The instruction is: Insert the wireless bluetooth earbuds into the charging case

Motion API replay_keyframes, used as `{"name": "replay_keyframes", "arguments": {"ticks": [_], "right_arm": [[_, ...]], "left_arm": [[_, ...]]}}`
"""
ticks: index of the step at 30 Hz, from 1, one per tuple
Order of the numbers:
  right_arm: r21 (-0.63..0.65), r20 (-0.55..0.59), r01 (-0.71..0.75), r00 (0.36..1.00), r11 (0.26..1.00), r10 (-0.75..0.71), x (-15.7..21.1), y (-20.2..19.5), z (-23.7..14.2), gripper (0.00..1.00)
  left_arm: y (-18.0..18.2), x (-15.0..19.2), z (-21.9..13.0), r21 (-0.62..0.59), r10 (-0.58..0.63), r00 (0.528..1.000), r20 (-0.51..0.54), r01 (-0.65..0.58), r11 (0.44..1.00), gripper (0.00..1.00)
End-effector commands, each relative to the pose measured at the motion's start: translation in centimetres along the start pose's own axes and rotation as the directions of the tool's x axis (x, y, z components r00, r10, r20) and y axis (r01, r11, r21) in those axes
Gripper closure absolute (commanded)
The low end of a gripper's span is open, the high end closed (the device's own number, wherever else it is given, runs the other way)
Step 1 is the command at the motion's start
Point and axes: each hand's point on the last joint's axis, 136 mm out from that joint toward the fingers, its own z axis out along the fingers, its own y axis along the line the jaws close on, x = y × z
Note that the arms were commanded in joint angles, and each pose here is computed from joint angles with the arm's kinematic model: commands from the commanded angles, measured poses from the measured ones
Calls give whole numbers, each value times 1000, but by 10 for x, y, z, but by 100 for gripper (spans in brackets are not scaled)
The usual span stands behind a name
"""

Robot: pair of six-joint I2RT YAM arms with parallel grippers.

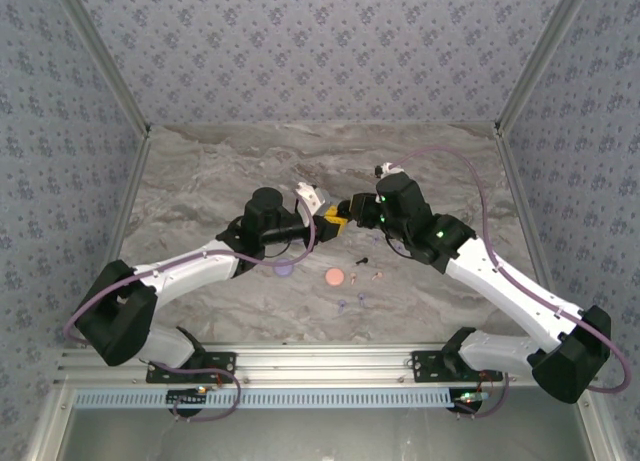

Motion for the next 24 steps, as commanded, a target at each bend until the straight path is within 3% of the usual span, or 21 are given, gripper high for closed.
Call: {"name": "replay_keyframes", "arguments": {"ticks": [1, 24], "right_arm": [[3, 38, 6, 999, 1000, -7, -8, 4, 0, 77], [7, -10, 68, 998, 998, -68, 4, 9, 6, 77]], "left_arm": [[-5, -32, 1, 11, 33, 996, 87, -34, 999, 100], [-4, -36, 2, 4, 28, 995, 100, -29, 1000, 100]]}}
